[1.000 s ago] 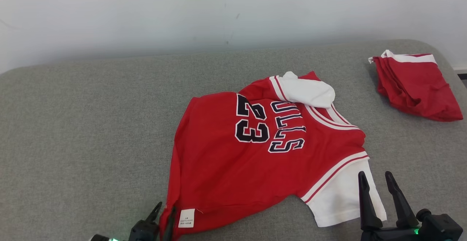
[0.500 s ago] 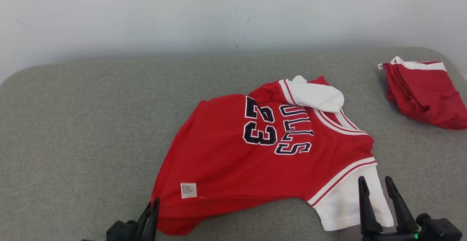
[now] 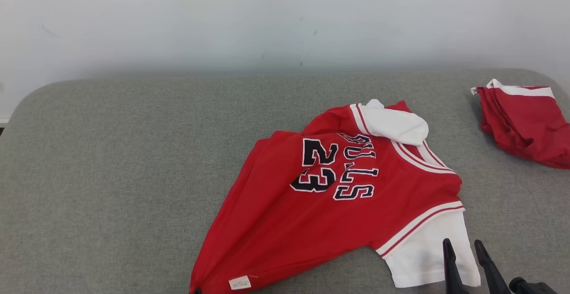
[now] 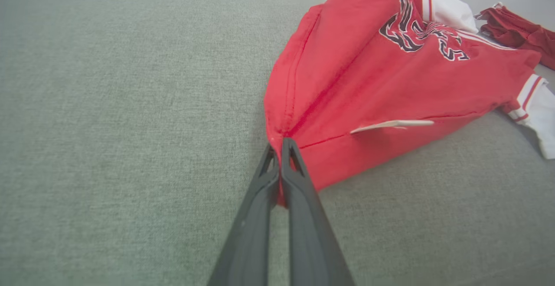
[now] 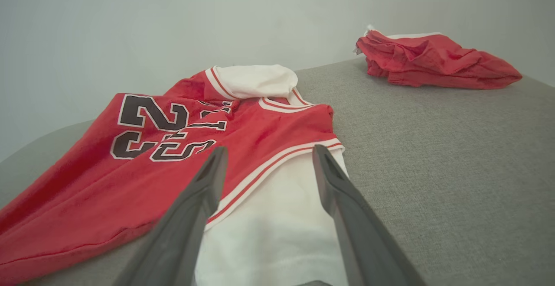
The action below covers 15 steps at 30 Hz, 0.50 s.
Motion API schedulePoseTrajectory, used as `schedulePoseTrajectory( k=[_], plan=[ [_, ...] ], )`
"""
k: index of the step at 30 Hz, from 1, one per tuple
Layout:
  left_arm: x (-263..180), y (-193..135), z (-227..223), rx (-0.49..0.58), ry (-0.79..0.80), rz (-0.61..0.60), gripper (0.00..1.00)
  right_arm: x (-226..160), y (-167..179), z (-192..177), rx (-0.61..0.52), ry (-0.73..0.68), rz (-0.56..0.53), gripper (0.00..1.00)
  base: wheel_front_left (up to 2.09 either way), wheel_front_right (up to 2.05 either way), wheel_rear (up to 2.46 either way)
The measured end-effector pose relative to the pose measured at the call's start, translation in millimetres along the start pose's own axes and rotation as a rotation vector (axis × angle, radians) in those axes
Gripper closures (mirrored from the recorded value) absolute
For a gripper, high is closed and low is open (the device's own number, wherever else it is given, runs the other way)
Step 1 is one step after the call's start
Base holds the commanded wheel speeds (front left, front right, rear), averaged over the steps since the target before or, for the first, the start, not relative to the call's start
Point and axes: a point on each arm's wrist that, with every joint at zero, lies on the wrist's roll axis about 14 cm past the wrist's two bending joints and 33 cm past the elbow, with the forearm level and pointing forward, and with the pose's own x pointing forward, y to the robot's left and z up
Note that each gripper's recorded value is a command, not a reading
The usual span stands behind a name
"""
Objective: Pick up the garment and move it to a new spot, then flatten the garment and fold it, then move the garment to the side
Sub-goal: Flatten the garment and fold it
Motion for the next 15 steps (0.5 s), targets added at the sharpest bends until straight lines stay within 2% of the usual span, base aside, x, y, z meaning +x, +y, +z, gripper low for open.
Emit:
schedulePoseTrajectory(
  k=[2, 3, 4, 5, 15],
  plan=[
    [-2.0, 1.5, -3.4, -0.008, 0.009, 0.007, 1.0, -2.7, -2.0, -5.2, -0.001, 0.017, -0.005, 0.0, 0.0, 0.0, 0.0],
    [-2.4, 2.3, -3.7, -0.01, 0.009, 0.011, 0.65, -3.9, -2.9, -7.4, 0.001, 0.024, -0.008, 0.0, 0.0, 0.0, 0.0],
    [-3.0, 4.6, -3.8, -0.011, 0.009, 0.021, 0.04, -5.2, -3.9, -9.8, 0.003, 0.032, -0.011, 0.0, 0.0, 0.0, 0.0],
    [-3.7, 6.9, -4.5, -0.011, 0.011, 0.03, 0.0, -6.8, -5.6, -11.7, 0.002, 0.038, -0.016, 0.0, 0.0, 0.0, 0.0],
    [-7.4, 24.2, 7.6, 0.003, -0.028, 0.079, 0.0, -25.2, -42.1, -25.6, -0.027, 0.099, -0.099, 0.0, 0.0, 0.0, 0.0]
  ],
)
